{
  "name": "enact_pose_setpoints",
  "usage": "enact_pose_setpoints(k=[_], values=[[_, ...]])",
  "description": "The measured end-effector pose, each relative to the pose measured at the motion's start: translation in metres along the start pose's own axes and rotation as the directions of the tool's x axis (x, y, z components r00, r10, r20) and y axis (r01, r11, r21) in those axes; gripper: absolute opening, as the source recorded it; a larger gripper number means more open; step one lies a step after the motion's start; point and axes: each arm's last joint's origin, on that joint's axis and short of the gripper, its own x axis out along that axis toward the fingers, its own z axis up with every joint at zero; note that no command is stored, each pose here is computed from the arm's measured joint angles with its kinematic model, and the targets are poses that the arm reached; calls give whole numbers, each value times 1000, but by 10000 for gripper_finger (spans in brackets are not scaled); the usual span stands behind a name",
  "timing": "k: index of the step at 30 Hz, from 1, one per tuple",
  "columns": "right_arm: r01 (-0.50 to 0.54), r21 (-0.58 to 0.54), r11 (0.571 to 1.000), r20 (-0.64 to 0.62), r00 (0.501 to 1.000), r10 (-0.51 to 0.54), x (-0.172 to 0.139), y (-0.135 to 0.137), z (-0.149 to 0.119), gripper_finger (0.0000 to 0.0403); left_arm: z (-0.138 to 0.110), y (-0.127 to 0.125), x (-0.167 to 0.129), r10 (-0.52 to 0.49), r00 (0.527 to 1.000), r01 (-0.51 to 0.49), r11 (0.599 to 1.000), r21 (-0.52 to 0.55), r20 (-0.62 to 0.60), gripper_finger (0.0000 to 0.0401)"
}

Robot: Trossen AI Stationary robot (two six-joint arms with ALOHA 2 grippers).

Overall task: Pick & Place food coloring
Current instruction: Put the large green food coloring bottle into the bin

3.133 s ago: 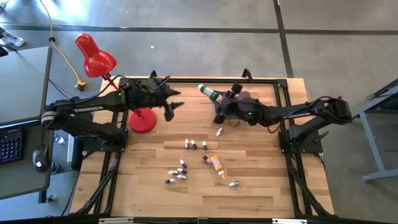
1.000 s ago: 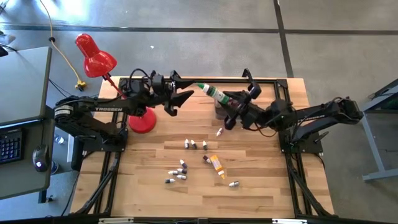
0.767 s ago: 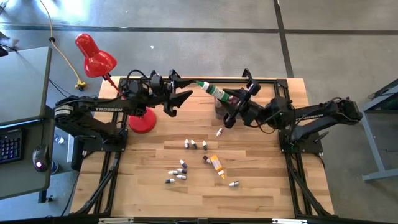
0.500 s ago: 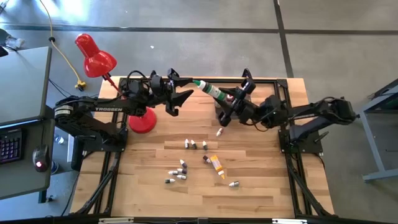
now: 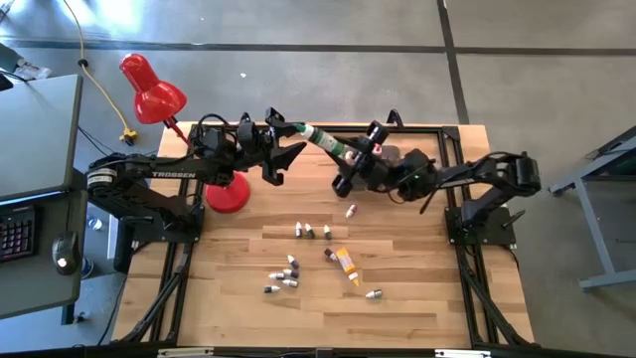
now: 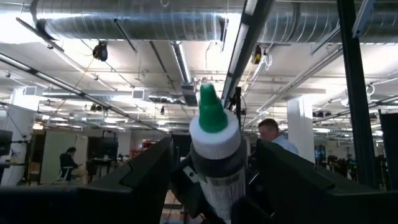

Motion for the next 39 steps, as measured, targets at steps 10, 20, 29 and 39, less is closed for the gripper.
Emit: enact_pose_setpoints(k=[10, 20, 29, 39], values=[[22, -34, 999, 12, 1000, -21, 9, 24, -24, 146, 1, -1, 0, -41, 999, 41, 999, -1, 8, 227], [64, -23, 998, 63, 996, -62, 0, 27, -27, 146, 3, -2, 0, -49, 998, 49, 999, 3, 29, 227], [79, -20, 997, 82, 994, -78, 6, 24, -23, 146, 2, -1, 0, -41, 999, 41, 999, 3, 22, 227], [66, -2, 998, 116, 991, -65, 10, 22, -20, 146, 5, -1, 0, -26, 998, 24, 999, 36, 51, 227]])
